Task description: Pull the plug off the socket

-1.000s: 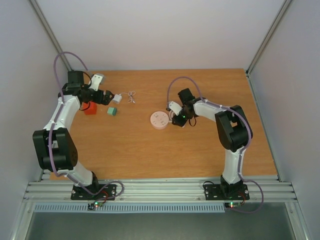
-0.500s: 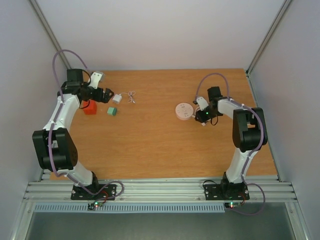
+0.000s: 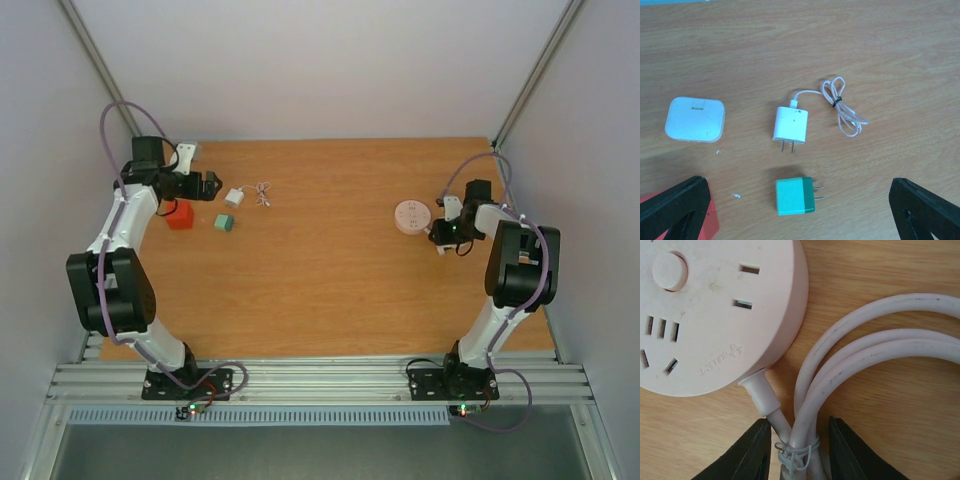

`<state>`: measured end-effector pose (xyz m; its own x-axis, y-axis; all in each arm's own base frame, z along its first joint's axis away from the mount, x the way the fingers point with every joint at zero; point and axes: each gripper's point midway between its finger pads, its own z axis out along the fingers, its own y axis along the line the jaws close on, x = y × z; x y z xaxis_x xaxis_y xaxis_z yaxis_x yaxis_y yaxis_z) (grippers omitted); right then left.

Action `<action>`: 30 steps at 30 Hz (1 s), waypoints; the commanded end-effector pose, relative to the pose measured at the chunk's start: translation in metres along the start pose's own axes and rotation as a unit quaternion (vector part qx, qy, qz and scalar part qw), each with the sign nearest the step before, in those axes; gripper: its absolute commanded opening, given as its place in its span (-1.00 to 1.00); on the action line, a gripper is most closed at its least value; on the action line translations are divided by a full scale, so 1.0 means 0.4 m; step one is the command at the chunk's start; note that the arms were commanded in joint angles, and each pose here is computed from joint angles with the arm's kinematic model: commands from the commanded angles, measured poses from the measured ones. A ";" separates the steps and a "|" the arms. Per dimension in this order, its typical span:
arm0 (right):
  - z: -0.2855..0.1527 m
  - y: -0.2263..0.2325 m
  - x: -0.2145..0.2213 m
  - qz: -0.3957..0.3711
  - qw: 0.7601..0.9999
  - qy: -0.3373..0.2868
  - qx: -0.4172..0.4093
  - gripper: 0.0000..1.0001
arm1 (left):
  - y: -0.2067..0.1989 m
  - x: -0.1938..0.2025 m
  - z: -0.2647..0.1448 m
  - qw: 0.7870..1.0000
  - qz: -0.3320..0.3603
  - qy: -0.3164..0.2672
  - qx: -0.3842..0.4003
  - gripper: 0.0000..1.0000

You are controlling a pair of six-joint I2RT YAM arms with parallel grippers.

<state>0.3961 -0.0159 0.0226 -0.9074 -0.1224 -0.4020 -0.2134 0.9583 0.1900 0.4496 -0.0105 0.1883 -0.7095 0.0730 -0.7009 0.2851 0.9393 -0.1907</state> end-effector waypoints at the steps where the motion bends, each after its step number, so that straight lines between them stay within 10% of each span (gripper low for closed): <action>1: -0.032 -0.036 -0.001 0.045 0.999 -0.019 0.017 -0.33 | 0.029 -0.018 -0.010 0.999 -0.023 -0.007 -0.021 0.99; 17: -0.225 0.041 -0.163 0.071 0.989 -0.122 -0.034 0.87 | 0.036 -0.029 -0.104 0.998 -0.047 -0.032 -0.008 0.99; 30: -0.477 0.222 -0.240 0.049 0.957 -0.237 -0.157 0.97 | 0.011 -0.016 -0.201 0.996 -0.064 -0.051 -0.043 0.99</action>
<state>0.4184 0.0086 0.2207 -0.7026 0.1243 -0.7006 -0.2341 0.8894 0.3926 0.4191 0.0178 0.2363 -0.6813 -0.0427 -0.7307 0.1785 0.9585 -0.2224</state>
